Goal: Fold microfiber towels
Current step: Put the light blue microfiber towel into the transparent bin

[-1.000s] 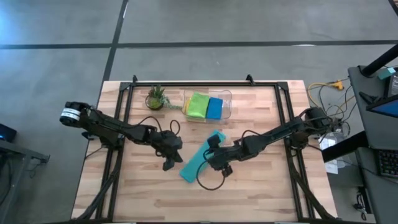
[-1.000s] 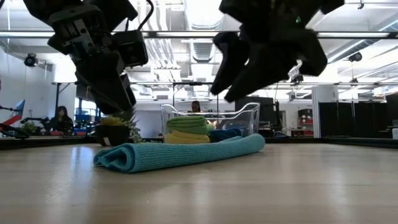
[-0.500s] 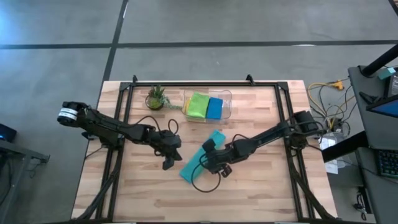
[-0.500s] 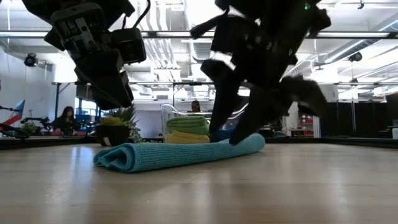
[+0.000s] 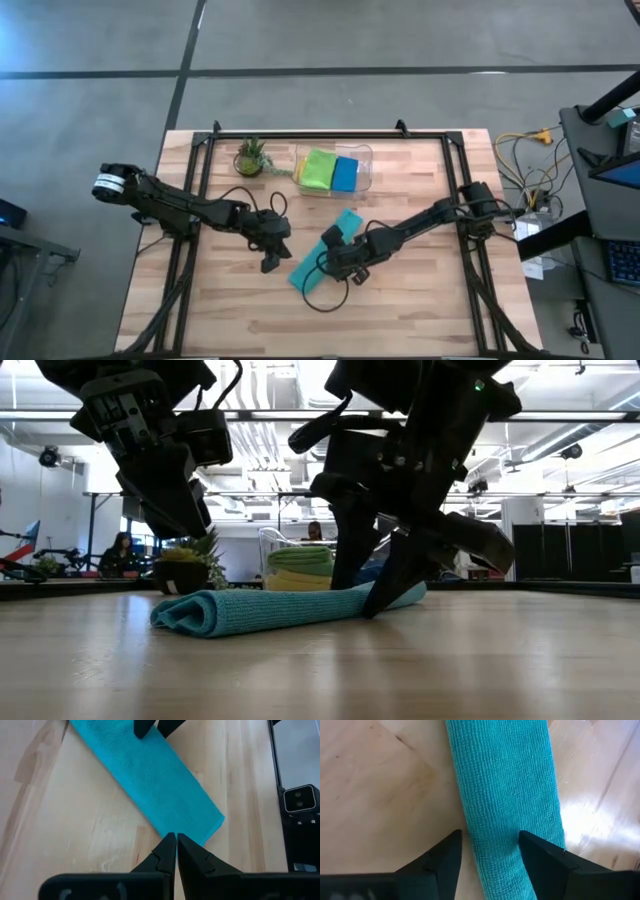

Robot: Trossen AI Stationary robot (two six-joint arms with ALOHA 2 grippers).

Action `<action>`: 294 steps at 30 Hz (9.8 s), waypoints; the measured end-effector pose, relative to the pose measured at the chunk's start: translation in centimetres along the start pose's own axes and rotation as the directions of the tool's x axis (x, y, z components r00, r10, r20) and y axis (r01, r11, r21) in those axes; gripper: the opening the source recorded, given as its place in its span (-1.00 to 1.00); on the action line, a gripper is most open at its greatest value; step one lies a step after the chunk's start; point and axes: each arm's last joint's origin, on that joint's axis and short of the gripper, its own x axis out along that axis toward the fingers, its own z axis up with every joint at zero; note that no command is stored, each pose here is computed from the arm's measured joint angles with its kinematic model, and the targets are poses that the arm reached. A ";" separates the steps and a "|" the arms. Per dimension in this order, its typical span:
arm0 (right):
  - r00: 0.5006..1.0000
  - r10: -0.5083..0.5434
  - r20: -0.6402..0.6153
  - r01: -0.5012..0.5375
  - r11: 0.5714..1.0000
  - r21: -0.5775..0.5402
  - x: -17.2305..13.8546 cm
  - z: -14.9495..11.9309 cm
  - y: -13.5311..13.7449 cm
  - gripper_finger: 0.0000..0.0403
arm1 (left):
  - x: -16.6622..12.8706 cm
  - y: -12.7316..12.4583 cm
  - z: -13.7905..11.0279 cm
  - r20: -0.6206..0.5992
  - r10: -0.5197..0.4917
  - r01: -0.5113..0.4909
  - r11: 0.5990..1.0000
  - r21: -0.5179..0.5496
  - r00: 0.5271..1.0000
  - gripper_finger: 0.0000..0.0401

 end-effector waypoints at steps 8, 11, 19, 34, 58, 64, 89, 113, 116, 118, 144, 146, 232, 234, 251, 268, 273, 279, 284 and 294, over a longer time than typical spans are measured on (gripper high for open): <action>1.000 -0.002 -0.025 0.002 1.000 0.009 0.0 -0.6 -0.4 -0.15 | 0.0 0.0 0.0 0.000 0.000 0.000 1.000 0.001 1.000 -1.00; 0.999 0.000 -0.039 0.001 1.000 0.008 0.1 -0.8 -0.3 -0.18 | 0.0 0.0 0.0 0.000 0.000 0.000 1.000 0.001 1.000 -1.00; 0.999 -0.002 -0.045 0.002 1.000 0.006 0.0 -1.0 -0.3 -0.45 | 0.0 0.0 0.0 -0.002 0.000 0.000 1.000 0.002 1.000 -1.00; 0.994 -0.103 0.030 0.097 0.981 0.171 -2.5 0.5 -1.9 -0.95 | 0.1 0.1 -0.1 -0.005 0.002 -0.002 1.000 0.007 1.000 -1.00; 0.952 -0.230 0.204 0.102 0.861 0.498 -12.8 3.2 -6.2 -0.96 | -10.6 -3.4 2.1 0.475 -0.152 0.062 0.978 0.199 0.867 -1.00; 0.903 -0.367 0.222 0.235 0.856 0.460 -14.4 4.6 -6.8 -0.96 | -14.2 -4.3 2.2 0.629 -0.214 -0.014 0.942 0.337 0.748 -0.88; 0.729 -0.549 0.409 0.359 0.815 0.454 -18.9 7.6 -9.5 -0.96 | -14.7 -4.9 4.0 0.672 -0.301 0.010 0.916 0.401 0.676 0.27; 0.639 -0.579 0.505 0.351 0.805 0.479 -22.0 8.8 -10.7 -0.96 | -14.9 -4.2 5.3 0.705 -0.308 -0.006 0.915 0.404 0.639 0.27; 0.614 -0.594 0.520 0.362 0.797 0.484 -23.1 9.1 -11.2 -0.96 | -15.4 -4.3 5.1 0.711 -0.319 -0.003 0.911 0.411 0.627 0.27; 0.598 -0.602 0.528 0.362 0.791 0.492 -23.8 9.2 -11.4 -0.96 | -16.0 -4.5 5.0 0.722 -0.334 -0.002 0.907 0.421 0.605 0.27; 0.575 -0.561 0.595 0.274 0.818 0.506 -25.2 10.4 -13.0 -0.96 | -17.8 -5.5 5.5 0.746 -0.483 0.025 0.846 0.533 0.458 0.27; 0.591 -0.571 0.570 0.272 0.806 0.525 -25.0 10.3 -13.0 -0.96 | -18.1 -5.7 5.7 0.759 -0.494 0.019 0.843 0.538 0.423 0.27; 0.513 -0.519 0.684 0.165 0.842 0.514 -32.8 7.2 -12.8 -0.96 | -20.6 -10.2 14.6 0.737 -0.494 0.164 0.864 0.476 0.462 0.95; 0.505 -0.523 0.686 0.180 0.842 0.509 -32.8 7.3 -12.9 -0.96 | -20.5 -10.2 14.7 0.729 -0.500 0.169 0.860 0.482 0.466 0.95; 0.464 -0.575 0.674 0.210 0.811 0.547 -32.9 6.7 -14.3 -0.96 | -18.3 -10.2 15.8 0.673 -0.544 0.250 0.836 0.489 0.501 0.95; 0.457 -0.584 0.671 0.219 0.805 0.552 -32.9 6.6 -14.6 -0.96 | -16.9 -9.8 15.9 0.650 -0.527 0.259 0.846 0.467 0.548 0.95; 0.458 -0.586 0.669 0.220 0.804 0.553 -32.9 6.5 -14.7 -0.96 | -16.5 -9.6 15.7 0.638 -0.506 0.255 0.857 0.448 0.580 0.95; 0.457 -0.587 0.668 0.213 0.801 0.559 -32.9 6.5 -14.7 -0.96 | -16.5 -9.6 15.7 0.640 -0.498 0.251 0.861 0.442 0.584 0.95; 0.450 -0.590 0.670 0.205 0.798 0.566 -33.3 6.3 -14.7 -0.96 | -16.5 -9.4 15.5 0.648 -0.464 0.206 0.877 0.435 0.604 0.95; 0.446 -0.592 0.671 0.202 0.797 0.569 -33.5 6.2 -14.7 -0.96 | -16.7 -9.3 15.5 0.674 -0.433 0.180 0.892 0.414 0.598 0.84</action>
